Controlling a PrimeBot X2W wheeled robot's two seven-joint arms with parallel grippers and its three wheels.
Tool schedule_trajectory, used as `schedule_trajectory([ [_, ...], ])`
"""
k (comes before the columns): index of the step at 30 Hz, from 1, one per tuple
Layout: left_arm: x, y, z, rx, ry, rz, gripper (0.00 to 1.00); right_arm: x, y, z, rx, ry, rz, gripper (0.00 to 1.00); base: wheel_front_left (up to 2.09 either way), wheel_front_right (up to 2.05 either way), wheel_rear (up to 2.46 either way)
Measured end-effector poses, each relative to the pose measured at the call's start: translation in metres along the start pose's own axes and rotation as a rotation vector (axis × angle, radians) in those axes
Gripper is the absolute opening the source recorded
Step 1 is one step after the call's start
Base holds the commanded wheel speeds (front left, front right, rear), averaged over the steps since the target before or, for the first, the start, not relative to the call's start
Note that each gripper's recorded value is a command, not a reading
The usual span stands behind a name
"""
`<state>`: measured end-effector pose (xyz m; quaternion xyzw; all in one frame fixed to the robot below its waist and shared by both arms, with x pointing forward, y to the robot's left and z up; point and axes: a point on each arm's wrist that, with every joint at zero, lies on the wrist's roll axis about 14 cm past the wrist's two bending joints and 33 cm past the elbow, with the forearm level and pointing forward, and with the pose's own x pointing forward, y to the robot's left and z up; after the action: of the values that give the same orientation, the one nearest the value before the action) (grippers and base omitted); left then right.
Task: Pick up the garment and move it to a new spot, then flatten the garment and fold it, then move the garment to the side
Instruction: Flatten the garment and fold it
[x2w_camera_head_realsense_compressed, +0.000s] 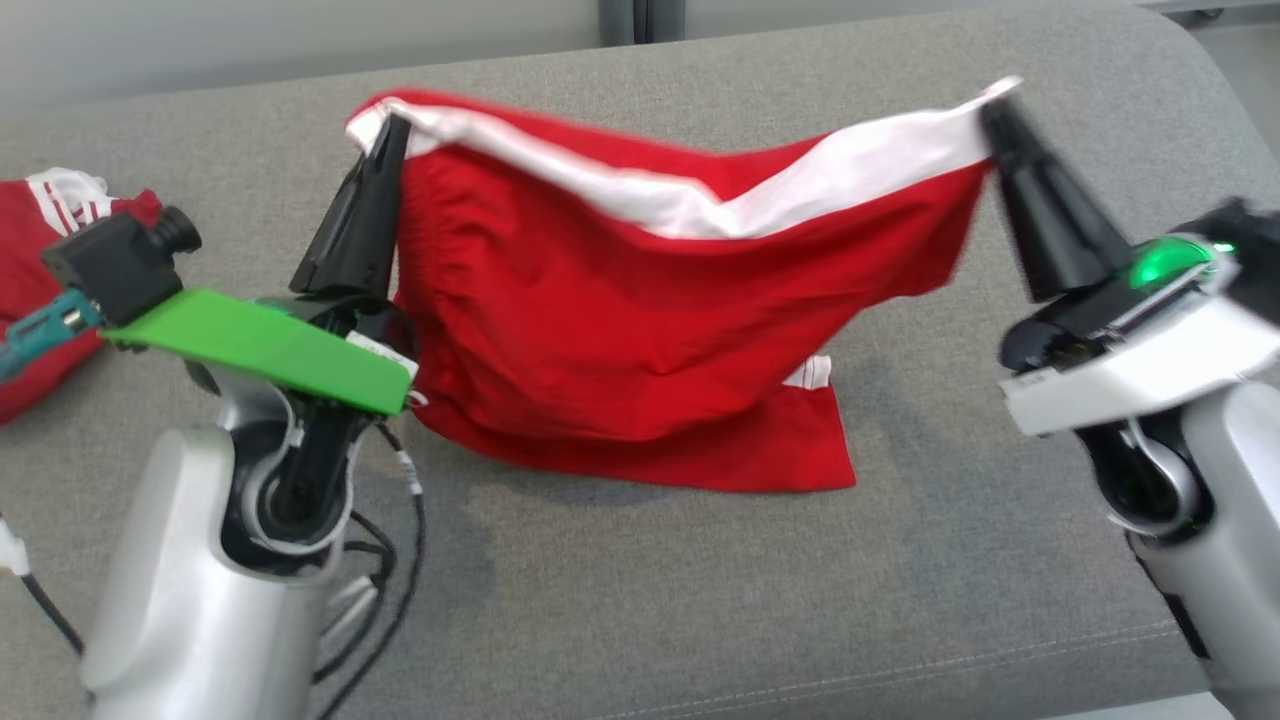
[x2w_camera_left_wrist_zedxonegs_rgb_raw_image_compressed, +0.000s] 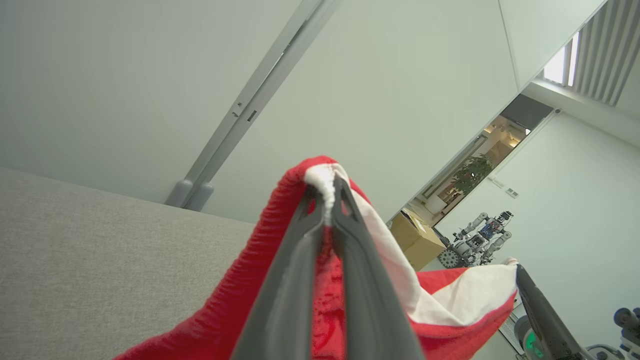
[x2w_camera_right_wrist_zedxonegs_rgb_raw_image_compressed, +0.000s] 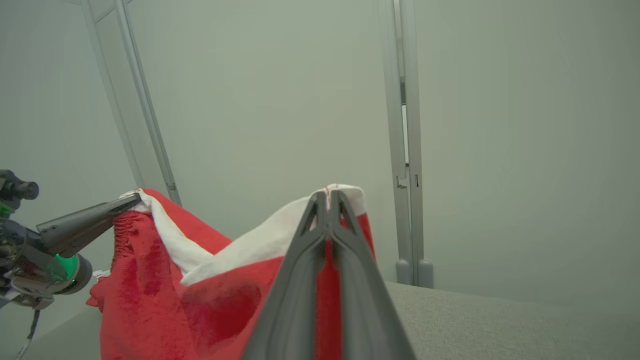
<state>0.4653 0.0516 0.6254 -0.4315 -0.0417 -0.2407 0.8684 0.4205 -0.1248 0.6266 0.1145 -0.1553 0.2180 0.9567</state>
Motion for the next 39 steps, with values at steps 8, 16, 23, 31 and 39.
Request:
schedule_trajectory([
  [8, 0.060, -0.003, 0.082, 0.168, -0.190, -0.006, 0.00, 0.092, -0.022, 0.089, -0.048, -0.250, -0.038, 0.00, 0.00, 0.00, 0.00],
  [16, 0.063, -0.021, 0.068, 0.160, -0.174, -0.106, 0.00, 0.085, -0.025, 0.048, -0.040, -0.191, -0.046, 0.00, 0.00, 0.00, 0.00],
  [23, -0.055, 0.125, -0.090, 0.024, 0.256, 0.348, 0.00, -0.049, -0.007, -0.159, 0.257, 0.394, -0.220, 0.00, 0.00, 0.00, 0.00],
  [31, -0.096, 0.155, -0.110, 0.015, 0.272, 0.456, 0.00, -0.087, 0.017, -0.195, 0.363, 0.487, -0.260, 0.00, 0.00, 0.00, 0.00],
  [39, -0.111, 0.146, -0.116, 0.028, 0.276, 0.448, 0.00, -0.099, 0.017, -0.186, 0.258, 0.498, -0.210, 0.00, 0.00, 0.00, 0.00],
])
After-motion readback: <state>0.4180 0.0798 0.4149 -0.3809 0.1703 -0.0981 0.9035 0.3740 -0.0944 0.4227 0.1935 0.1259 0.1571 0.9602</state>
